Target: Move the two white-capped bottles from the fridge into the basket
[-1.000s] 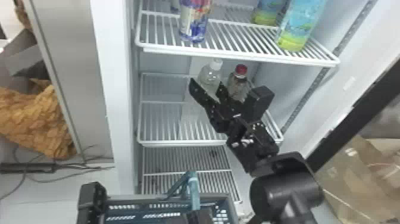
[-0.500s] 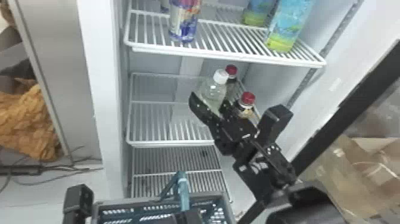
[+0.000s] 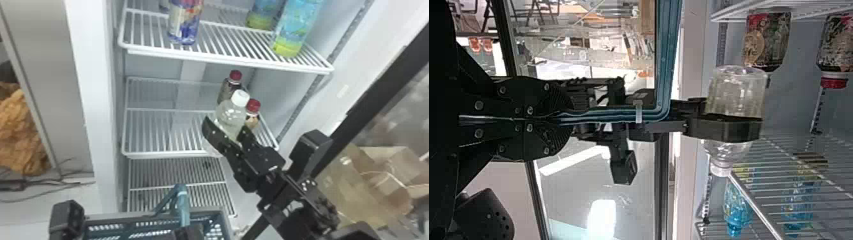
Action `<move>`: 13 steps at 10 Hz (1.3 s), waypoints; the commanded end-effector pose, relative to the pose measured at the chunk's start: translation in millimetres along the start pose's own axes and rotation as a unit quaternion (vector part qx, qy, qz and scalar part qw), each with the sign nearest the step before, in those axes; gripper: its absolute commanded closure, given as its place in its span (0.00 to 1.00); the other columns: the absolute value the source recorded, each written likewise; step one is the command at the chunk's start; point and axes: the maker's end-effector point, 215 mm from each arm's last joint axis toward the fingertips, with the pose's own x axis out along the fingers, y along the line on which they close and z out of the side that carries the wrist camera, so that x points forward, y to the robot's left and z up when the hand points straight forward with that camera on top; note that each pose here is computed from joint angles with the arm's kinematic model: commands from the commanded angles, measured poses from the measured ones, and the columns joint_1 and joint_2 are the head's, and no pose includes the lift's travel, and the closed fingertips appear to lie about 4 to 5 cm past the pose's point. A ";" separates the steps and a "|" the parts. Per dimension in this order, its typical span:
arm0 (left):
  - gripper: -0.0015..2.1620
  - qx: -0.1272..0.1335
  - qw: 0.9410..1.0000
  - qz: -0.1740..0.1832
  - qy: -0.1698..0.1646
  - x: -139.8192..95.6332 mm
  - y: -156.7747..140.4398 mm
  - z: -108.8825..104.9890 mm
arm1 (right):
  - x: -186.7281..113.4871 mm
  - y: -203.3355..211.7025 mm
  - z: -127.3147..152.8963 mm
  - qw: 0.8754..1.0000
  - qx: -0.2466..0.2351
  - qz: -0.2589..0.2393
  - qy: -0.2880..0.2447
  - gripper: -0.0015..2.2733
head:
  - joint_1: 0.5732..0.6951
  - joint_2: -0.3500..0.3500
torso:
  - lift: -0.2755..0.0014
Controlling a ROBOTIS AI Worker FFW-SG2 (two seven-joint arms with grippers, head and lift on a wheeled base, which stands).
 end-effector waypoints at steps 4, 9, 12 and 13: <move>0.52 -0.001 1.000 -0.001 0.000 -0.1 0.2 -1.0 | -45.3 15.4 -33.2 0.994 0.036 0.023 0.098 0.35 | 1.00 0.00 | 0.06; 0.52 -0.003 1.000 -0.001 0.001 -0.3 0.7 -2.4 | -97.7 53.9 -70.3 0.970 0.068 0.046 0.230 0.35 | 1.00 0.00 | 0.06; 0.52 -0.002 1.000 -0.001 0.000 -0.3 0.7 -1.8 | -139.2 76.5 -117.2 0.931 0.102 0.057 0.347 0.35 | 1.00 0.00 | 0.06; 0.52 -0.003 1.000 -0.001 0.001 -0.3 0.7 -2.4 | -151.0 77.4 -131.1 0.918 0.103 0.055 0.380 0.35 | 1.00 0.00 | 0.06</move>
